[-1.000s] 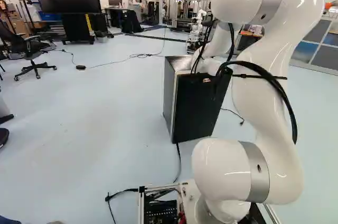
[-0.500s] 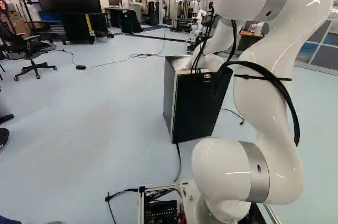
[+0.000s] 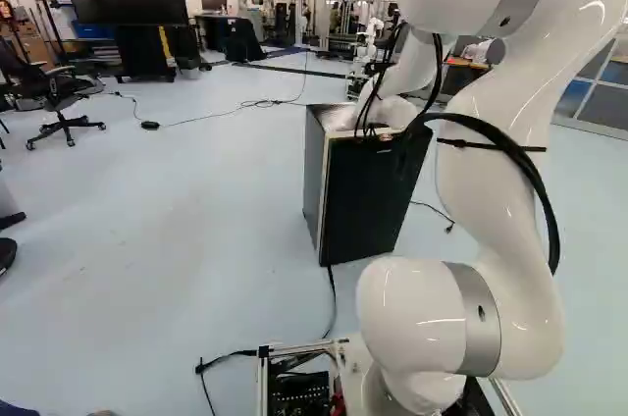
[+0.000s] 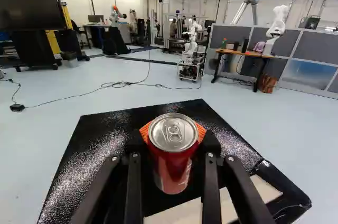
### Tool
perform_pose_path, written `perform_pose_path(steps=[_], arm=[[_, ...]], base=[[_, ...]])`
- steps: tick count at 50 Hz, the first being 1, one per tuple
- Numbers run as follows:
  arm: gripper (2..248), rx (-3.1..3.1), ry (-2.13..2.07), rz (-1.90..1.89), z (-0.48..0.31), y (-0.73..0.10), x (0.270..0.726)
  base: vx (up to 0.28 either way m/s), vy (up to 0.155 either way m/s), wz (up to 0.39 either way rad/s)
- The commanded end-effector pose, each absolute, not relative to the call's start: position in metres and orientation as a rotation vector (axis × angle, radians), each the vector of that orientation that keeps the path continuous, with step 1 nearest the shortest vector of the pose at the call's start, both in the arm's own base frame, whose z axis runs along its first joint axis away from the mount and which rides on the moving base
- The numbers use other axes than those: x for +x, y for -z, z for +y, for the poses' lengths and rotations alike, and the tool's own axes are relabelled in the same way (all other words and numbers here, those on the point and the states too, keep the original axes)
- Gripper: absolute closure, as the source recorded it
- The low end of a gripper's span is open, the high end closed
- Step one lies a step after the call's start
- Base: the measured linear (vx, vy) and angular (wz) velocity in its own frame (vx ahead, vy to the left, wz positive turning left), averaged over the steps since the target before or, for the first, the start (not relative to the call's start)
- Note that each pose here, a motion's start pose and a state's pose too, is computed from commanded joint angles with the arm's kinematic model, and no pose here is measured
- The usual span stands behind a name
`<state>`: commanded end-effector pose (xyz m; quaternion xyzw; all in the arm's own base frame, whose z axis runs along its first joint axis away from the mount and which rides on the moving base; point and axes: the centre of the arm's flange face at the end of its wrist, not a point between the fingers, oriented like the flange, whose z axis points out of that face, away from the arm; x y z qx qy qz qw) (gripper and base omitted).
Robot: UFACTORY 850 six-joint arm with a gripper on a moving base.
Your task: Grab a drink from the fridge
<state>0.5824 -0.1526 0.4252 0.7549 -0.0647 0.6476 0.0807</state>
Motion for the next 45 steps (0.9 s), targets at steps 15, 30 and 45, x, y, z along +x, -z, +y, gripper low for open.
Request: perform_pose_path(steps=[15, 30, 45], arm=[[150, 2.268, -1.934, -0.188, -0.144, -0.426, 0.573], [150, 2.289, -1.929, -0.177, -0.130, -0.427, 0.556], [150, 2.318, -1.922, -0.161, -0.111, -0.427, 0.530]], base=[[0.000, 0.000, 0.000], [0.000, 0.000, 0.000], [0.000, 0.000, 0.000]])
